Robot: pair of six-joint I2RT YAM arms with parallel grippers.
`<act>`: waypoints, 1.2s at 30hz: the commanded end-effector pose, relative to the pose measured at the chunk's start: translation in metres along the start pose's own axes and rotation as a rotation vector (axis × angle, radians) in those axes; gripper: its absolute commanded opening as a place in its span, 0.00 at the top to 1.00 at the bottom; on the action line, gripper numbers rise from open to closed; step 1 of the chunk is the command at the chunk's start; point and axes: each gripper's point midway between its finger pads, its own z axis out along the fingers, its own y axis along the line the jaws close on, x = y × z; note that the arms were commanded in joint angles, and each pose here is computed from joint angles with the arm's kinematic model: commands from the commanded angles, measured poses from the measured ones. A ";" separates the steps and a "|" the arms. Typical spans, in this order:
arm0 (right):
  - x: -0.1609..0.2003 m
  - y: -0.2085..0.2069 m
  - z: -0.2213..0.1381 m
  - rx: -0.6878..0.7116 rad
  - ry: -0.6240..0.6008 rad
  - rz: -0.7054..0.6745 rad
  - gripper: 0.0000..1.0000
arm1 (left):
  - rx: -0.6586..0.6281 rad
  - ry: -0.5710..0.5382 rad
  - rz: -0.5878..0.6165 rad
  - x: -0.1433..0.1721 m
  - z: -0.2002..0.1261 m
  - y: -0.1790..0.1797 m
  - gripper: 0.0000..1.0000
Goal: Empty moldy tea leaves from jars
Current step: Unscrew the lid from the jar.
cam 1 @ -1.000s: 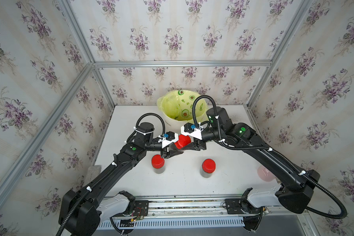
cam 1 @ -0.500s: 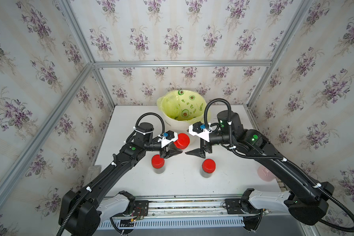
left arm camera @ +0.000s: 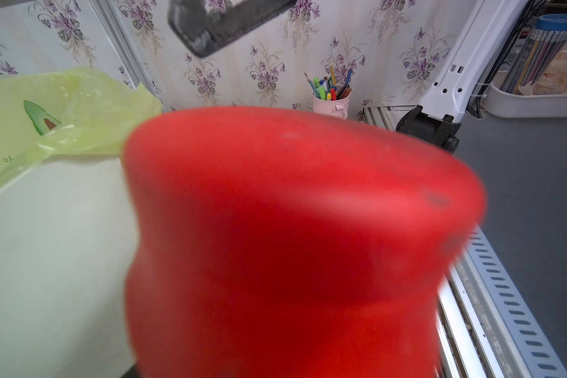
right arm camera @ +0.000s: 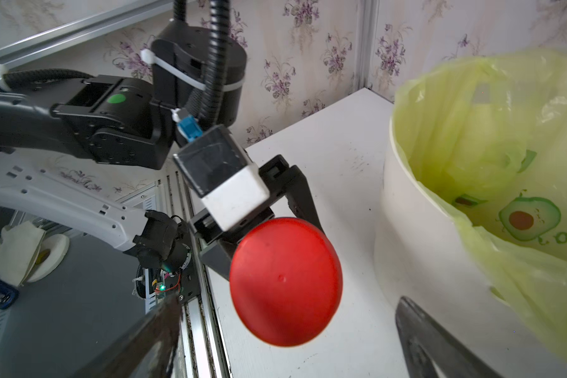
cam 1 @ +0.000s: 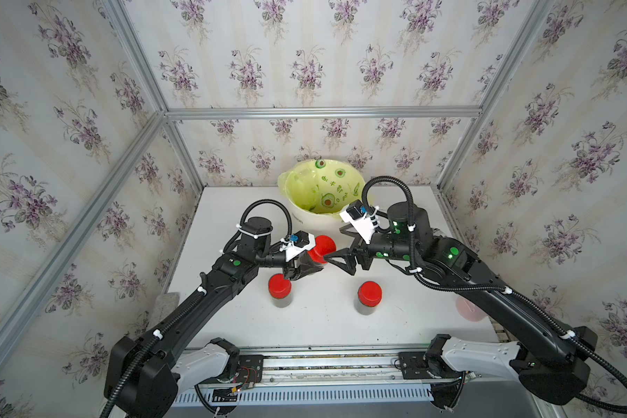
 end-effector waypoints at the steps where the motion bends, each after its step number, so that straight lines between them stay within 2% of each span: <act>1: 0.002 -0.010 0.006 0.053 0.006 0.105 0.03 | 0.004 -0.011 0.010 -0.005 -0.001 -0.001 0.48; 9: 0.007 0.002 0.018 0.013 0.019 0.128 0.04 | 0.001 -0.010 0.008 -0.005 -0.001 0.000 0.48; 15: 0.009 -0.001 0.025 0.039 0.025 0.150 0.05 | 0.002 -0.010 0.009 -0.005 -0.001 0.000 0.48; 29: 0.008 -0.001 0.032 0.076 0.033 0.148 0.18 | 0.004 -0.008 0.006 -0.003 0.000 0.000 0.48; 33: 0.009 0.001 0.033 0.075 0.039 0.141 0.25 | 0.005 -0.007 0.003 -0.003 0.000 0.000 0.48; 36: 0.009 0.000 0.033 0.076 0.042 0.131 0.36 | 0.005 -0.010 0.005 -0.004 0.000 0.000 0.48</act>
